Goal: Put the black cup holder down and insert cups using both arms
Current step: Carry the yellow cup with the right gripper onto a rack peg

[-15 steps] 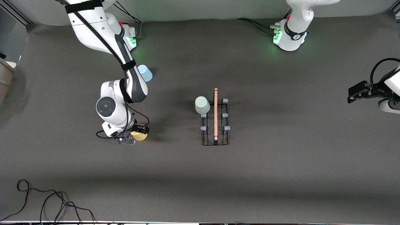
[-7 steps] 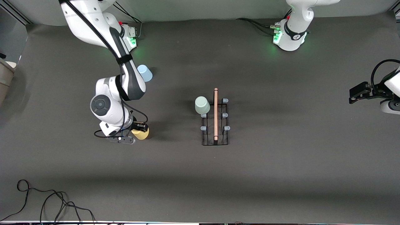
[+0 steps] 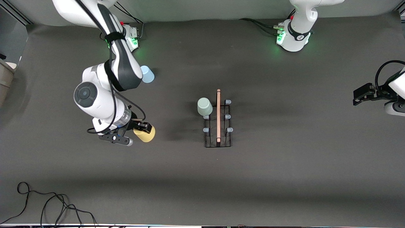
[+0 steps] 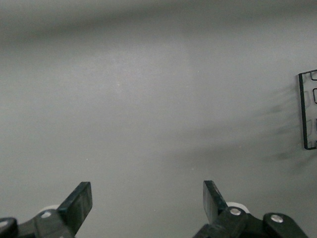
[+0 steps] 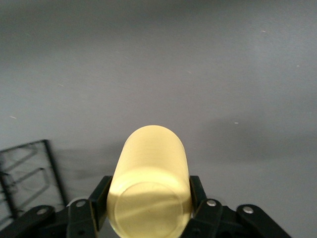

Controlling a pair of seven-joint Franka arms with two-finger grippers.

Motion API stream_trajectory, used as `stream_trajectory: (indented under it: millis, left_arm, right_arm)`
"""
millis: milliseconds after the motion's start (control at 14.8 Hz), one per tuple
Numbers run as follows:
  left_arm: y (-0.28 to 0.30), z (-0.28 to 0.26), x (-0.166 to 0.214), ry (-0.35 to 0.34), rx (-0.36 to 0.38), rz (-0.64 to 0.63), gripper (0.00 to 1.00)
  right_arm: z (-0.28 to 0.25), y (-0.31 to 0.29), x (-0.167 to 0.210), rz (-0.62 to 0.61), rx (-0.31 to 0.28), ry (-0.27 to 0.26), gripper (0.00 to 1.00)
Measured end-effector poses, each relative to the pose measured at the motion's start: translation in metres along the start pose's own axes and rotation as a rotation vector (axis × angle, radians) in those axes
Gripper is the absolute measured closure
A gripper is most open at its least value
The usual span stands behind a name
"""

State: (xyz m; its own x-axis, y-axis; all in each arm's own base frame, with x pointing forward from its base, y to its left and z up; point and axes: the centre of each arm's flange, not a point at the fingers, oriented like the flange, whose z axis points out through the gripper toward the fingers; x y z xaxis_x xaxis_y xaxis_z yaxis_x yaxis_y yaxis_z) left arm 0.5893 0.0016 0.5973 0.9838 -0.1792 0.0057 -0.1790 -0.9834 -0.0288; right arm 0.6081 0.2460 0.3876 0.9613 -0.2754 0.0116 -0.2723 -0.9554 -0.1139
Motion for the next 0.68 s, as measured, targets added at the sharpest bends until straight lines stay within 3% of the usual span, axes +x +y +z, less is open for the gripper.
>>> stream_trajectory:
  millis: [405,676]
  left_arm:
    - [0.002,0.003,0.002,-0.005,-0.001,-0.005,0.00]
    - [0.002,0.005,0.003,-0.005,-0.001,-0.006,0.00]
  right_arm:
    - [-0.014,-0.099,-0.025,0.135,0.049,0.071,0.33]
    - [0.008,-0.149,-0.042,0.220,0.066,0.071,0.33]
